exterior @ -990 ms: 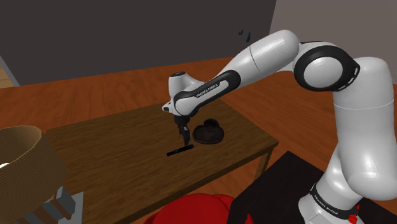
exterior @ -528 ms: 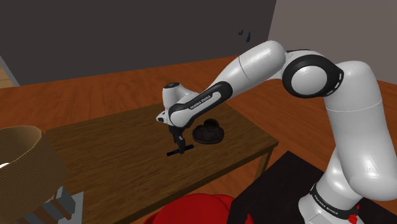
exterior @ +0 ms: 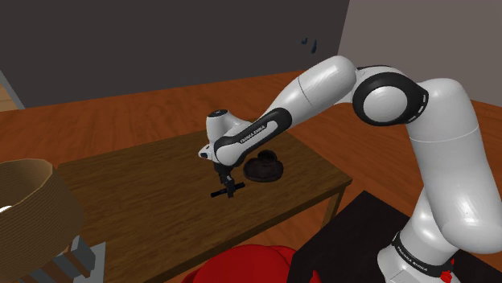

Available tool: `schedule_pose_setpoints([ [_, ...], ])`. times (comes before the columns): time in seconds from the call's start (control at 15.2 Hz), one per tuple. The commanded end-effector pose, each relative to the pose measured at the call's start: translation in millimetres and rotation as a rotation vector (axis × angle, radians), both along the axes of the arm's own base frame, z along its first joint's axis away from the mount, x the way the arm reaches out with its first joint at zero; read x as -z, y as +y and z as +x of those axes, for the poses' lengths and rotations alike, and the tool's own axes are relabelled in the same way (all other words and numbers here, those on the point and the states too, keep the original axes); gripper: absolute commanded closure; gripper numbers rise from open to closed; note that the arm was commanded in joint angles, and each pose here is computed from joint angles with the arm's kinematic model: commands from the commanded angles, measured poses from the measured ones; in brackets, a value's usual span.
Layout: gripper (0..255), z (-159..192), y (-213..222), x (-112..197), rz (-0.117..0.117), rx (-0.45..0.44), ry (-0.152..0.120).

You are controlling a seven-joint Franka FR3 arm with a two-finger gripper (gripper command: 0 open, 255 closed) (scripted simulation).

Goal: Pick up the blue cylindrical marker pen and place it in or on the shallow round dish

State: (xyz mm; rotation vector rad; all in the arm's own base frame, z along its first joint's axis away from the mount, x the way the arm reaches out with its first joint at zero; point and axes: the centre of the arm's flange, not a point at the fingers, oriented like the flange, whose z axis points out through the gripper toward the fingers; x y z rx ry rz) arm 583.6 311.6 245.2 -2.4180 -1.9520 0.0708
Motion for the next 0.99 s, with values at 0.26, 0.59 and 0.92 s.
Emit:
schedule_pose_setpoints([
  [0.26,255,0,0,0,0.0,0.0,0.0],
  [0.59,255,0,0,0,0.0,0.0,0.0],
  [0.92,255,0,0,-16,0.0,0.0,0.0],
])
